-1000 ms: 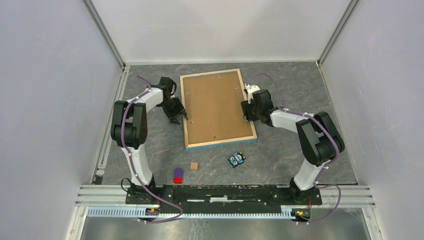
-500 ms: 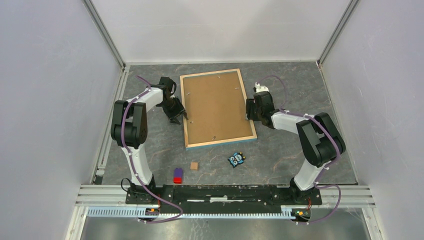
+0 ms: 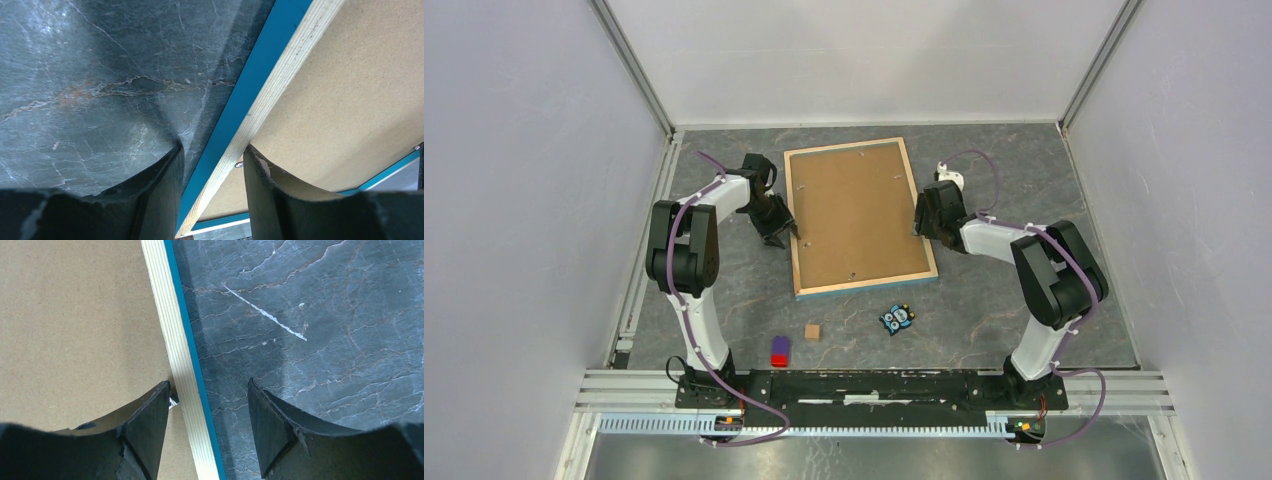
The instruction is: Put the photo into the frame
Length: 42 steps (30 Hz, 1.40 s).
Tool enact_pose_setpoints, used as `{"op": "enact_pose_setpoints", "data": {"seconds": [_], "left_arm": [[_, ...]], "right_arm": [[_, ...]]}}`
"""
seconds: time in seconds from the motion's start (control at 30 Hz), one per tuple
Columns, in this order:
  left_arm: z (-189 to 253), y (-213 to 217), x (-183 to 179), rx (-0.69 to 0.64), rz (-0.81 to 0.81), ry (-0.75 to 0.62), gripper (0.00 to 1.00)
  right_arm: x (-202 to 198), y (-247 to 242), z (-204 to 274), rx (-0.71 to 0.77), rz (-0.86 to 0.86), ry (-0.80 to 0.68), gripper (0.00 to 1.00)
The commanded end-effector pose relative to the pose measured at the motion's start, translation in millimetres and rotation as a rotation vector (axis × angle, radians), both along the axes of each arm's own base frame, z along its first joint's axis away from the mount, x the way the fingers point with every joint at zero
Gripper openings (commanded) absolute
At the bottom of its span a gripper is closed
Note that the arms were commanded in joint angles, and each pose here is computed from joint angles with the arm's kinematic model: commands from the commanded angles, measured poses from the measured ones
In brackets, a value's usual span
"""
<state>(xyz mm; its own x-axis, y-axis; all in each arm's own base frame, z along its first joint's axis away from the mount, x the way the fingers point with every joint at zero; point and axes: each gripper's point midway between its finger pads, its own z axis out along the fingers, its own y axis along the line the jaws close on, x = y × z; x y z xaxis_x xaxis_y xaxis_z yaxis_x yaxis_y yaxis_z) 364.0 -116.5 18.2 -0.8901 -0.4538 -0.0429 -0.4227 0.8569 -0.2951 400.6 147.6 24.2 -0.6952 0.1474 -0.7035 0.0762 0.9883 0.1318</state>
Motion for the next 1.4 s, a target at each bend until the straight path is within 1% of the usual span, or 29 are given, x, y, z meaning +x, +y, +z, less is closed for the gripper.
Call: {"op": "enact_pose_setpoints", "data": {"seconds": [0.0, 0.1, 0.27, 0.4, 0.57, 0.7, 0.97, 1.1, 1.23, 1.37], "left_arm": [[-22.7, 9.6, -4.4, 0.055, -0.031, 0.031, 0.53], [-22.7, 9.6, -4.2, 0.056, -0.031, 0.031, 0.53], [-21.9, 9.8, -4.3, 0.056, -0.030, 0.029, 0.53], [-21.8, 9.5, -4.3, 0.055, -0.031, 0.029, 0.53], [-22.1, 9.7, -4.3, 0.056, -0.031, 0.030, 0.53], [-22.5, 10.1, -4.6, 0.058, -0.030, 0.030, 0.53], [-22.9, 10.2, -4.4, 0.059, -0.030, 0.031, 0.53], [-24.3, 9.3, -5.0, 0.056, -0.032, 0.036, 0.53], [-24.2, 9.8, -5.0, 0.054, -0.032, 0.037, 0.53], [-23.9, 9.5, -4.4, 0.052, -0.031, 0.035, 0.53]], "right_arm": [[-2.8, -11.5, -8.0, -0.056, -0.057, 0.043, 0.64], [-4.1, -11.5, -9.3, -0.068, -0.056, 0.056, 0.62], [-4.4, -9.9, -7.9, -0.077, -0.047, 0.048, 0.56], [-4.3, -8.4, -7.6, -0.076, -0.033, 0.048, 0.53], [-2.8, -4.3, -8.1, -0.070, -0.007, 0.047, 0.51], [-2.1, -2.4, -8.8, -0.075, 0.016, 0.050, 0.47], [-3.5, -3.7, -15.9, -0.138, 0.083, 0.099, 0.53], [-6.2, -2.4, -23.1, -0.155, 0.112, 0.138, 0.53], [-14.1, -3.6, -25.2, -0.157, 0.133, 0.147, 0.50], [-15.8, -3.4, -15.8, -0.153, 0.150, 0.126, 0.45]]}}
